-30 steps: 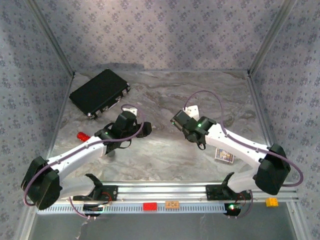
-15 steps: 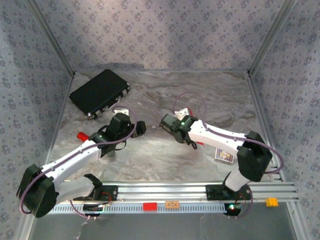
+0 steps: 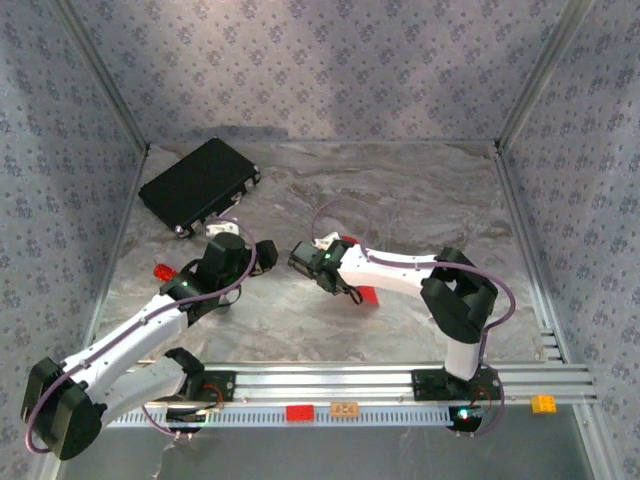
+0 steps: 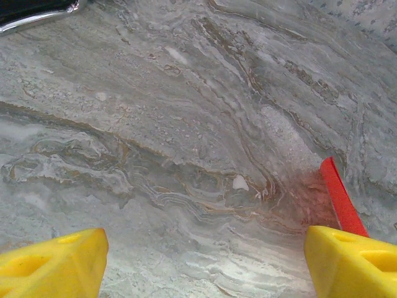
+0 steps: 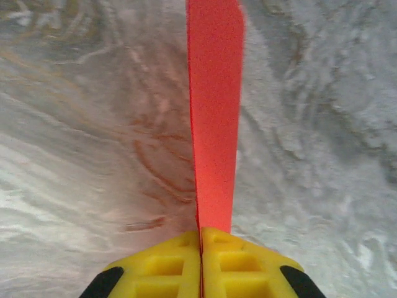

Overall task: Fold a paper plane with a square sheet of paper (pick it up from the middle)
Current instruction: Turn over the paper at the center of the table.

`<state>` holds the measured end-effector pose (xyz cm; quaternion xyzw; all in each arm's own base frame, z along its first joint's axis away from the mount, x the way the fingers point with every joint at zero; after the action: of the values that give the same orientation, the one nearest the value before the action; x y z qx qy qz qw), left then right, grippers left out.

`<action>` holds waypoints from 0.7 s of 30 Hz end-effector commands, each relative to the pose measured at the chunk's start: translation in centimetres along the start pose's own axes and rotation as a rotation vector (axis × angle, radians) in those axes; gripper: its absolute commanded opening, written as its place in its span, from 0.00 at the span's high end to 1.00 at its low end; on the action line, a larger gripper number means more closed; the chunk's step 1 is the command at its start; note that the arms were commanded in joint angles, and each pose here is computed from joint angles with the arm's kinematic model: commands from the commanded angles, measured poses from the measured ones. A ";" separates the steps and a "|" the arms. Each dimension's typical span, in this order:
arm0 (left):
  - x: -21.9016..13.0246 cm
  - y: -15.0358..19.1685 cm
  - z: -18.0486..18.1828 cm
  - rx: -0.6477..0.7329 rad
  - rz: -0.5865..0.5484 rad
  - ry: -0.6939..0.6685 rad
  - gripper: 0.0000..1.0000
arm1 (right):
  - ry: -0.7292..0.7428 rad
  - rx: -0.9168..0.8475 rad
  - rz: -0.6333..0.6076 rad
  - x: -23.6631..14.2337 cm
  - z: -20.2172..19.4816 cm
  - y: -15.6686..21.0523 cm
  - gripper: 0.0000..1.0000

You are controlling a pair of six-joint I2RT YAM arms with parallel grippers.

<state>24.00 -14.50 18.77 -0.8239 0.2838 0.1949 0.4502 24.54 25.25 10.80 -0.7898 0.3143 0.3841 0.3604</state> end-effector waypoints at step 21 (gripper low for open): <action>4.5 3.7 -4.1 0.029 0.314 0.178 0.43 | -0.789 0.678 -0.082 2.3 -4.5 2.6 0.77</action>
<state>24.56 -18.48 14.01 -0.7711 0.4075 0.2318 0.4308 25.79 18.48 9.59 -0.4939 0.2689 0.4820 0.6719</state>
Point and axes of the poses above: each hand's point on the last joint's axis, 136 mm out from that joint toward the fingers, its own x axis out along the fingers, its own z axis along the line the jaws close on, y = z × x, the point moved 4 cm from there along -x, back along the fingers, and after that the axes turned 6 degrees about -x, right-handed, at the moved point
